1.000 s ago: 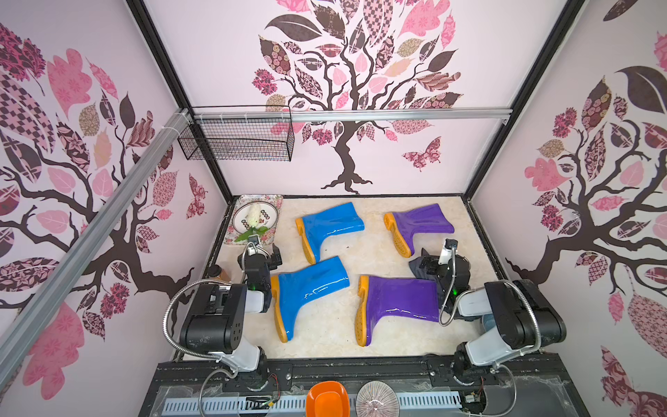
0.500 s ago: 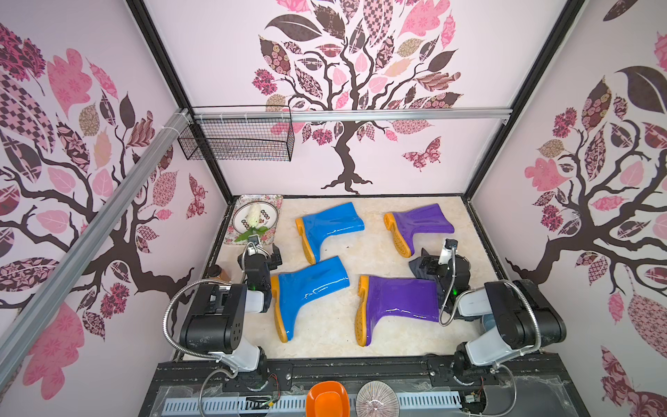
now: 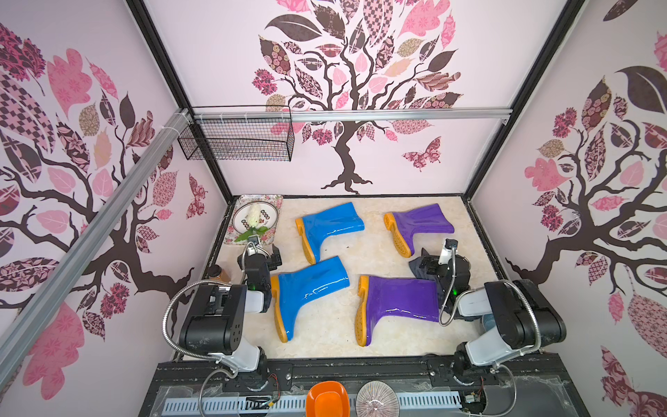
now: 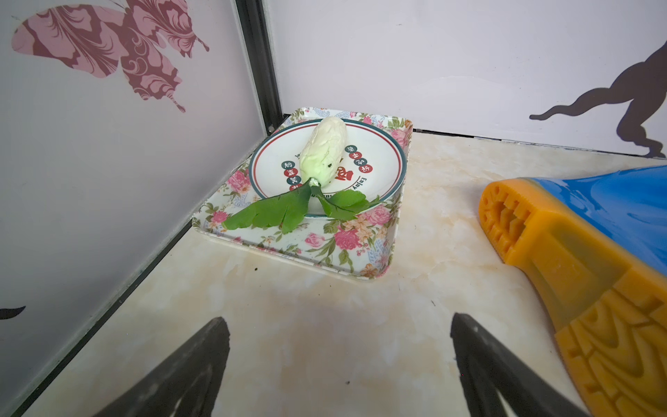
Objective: Wipe the rubber boots with a cloth
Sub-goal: Pick up the cleaning item at the center of the board, then adjust the rubber boot at the center of the board.
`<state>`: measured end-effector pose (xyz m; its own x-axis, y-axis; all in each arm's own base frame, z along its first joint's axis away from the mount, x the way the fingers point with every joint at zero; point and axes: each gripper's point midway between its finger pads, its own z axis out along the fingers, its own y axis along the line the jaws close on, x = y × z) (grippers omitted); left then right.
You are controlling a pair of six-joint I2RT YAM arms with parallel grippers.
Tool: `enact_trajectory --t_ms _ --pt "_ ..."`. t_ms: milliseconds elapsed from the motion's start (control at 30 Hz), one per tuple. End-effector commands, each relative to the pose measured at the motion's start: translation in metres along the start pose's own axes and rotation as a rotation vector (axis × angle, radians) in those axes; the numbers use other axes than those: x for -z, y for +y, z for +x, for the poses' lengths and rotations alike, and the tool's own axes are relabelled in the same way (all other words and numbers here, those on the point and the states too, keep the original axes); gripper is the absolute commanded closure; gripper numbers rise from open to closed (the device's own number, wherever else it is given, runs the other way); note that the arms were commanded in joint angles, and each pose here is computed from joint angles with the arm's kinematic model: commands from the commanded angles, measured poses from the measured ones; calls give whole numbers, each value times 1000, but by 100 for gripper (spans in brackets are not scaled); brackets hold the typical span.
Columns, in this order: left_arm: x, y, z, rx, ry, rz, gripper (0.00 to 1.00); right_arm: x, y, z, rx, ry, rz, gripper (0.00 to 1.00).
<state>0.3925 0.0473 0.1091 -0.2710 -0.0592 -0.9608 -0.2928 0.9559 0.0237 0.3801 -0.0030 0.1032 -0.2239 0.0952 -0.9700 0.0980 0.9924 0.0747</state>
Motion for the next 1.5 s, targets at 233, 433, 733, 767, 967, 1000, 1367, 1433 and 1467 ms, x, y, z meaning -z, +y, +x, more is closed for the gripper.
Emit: enact_trajectory --t_ms 233,433,733,767,967,1000,1367,1433,1467 --pt "43 -7 -109 361 -26 26 2 21 -14 -111 -444 -5 135 0" --pt "75 -72 -130 456 156 333 2 62 -20 -96 -664 126 198 0" --pt "143 -161 -89 199 420 556 2 75 -29 -5 -611 534 398 0" --pt "150 -166 -81 161 450 547 2 74 -31 5 -608 573 419 0" --pt "199 -203 -27 -36 588 587 2 57 -34 41 -694 693 407 0" --pt "208 -207 -20 -65 601 596 2 54 -34 43 -695 699 408 0" --pt "288 -234 52 -206 788 734 4 47 -34 79 -739 738 422 10" --pt "303 -238 63 -233 807 757 4 48 -35 81 -733 733 422 13" --pt "308 -239 70 -250 823 759 3 49 -35 84 -736 733 419 15"
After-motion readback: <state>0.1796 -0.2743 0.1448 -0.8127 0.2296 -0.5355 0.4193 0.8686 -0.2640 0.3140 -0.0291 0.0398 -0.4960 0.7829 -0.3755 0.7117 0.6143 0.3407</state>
